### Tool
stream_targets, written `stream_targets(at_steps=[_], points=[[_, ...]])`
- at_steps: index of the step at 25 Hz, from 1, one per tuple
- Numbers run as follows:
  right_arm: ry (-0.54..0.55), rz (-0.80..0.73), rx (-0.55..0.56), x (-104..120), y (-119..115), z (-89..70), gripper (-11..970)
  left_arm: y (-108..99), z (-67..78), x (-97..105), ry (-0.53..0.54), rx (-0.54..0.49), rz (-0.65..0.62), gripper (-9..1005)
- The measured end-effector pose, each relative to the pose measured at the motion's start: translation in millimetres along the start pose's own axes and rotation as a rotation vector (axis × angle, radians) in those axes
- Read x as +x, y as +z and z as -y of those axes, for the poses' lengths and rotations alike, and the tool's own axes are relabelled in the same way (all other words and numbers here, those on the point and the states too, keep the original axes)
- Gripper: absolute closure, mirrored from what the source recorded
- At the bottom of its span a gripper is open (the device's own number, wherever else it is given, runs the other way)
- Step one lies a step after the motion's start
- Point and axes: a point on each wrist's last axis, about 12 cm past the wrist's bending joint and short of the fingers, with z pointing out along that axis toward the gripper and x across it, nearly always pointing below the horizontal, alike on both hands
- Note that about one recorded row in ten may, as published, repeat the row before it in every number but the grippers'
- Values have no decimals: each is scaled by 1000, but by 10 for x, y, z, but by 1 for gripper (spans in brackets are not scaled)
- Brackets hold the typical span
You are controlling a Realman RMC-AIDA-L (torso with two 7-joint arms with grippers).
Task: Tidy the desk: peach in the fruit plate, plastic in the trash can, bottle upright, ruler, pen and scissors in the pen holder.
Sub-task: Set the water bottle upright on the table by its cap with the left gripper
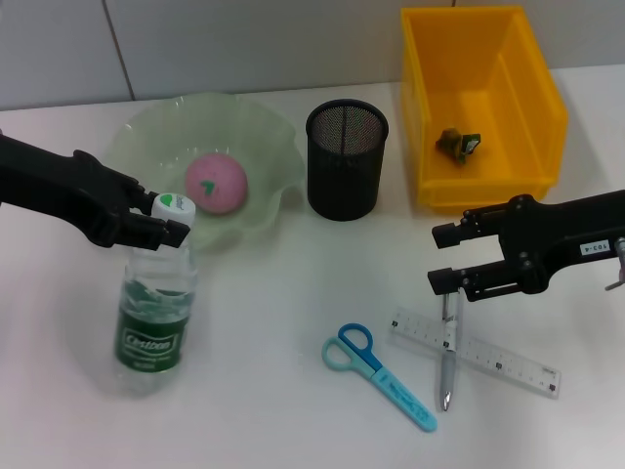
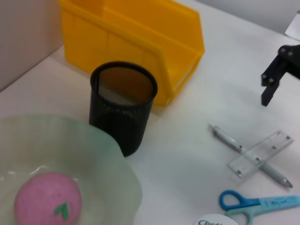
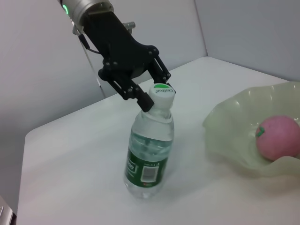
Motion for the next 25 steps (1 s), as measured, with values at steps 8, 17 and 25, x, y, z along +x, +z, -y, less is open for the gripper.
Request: stream_targets(at_steps=[8, 17, 25], points=[[6, 1, -2, -8, 9, 0, 267, -49, 4, -16, 9, 11, 21, 559], [7, 1, -2, -11, 10, 1, 266, -110, 20, -26, 25, -4, 32, 560], [9, 1, -3, -8, 12, 0, 266, -145, 32, 9, 38, 4, 39, 561]])
